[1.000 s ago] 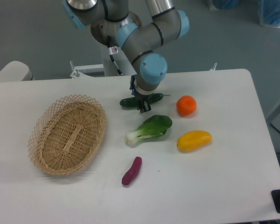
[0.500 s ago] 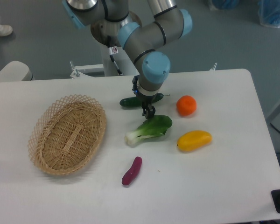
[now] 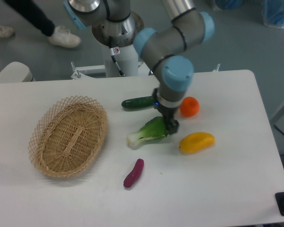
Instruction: Place the cucumber on the table
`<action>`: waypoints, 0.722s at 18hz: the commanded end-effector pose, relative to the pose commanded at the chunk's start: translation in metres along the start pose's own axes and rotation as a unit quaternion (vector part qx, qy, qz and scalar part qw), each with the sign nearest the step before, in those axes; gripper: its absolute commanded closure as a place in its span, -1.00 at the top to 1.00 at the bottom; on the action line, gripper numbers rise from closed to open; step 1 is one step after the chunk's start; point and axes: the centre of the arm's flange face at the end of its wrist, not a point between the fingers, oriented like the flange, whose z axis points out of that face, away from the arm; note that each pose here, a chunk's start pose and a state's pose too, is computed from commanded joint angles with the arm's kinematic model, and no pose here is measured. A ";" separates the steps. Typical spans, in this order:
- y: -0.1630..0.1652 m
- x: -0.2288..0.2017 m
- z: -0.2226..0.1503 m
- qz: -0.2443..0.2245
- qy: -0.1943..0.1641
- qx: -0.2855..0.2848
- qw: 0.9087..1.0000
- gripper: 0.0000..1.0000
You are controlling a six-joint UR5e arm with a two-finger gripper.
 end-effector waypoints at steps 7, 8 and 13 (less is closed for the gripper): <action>0.020 -0.089 -0.021 0.000 -0.015 -0.003 1.000 1.00; 0.022 -0.096 -0.022 0.000 -0.020 -0.004 1.000 1.00; 0.029 -0.129 -0.020 -0.003 -0.036 -0.007 0.999 1.00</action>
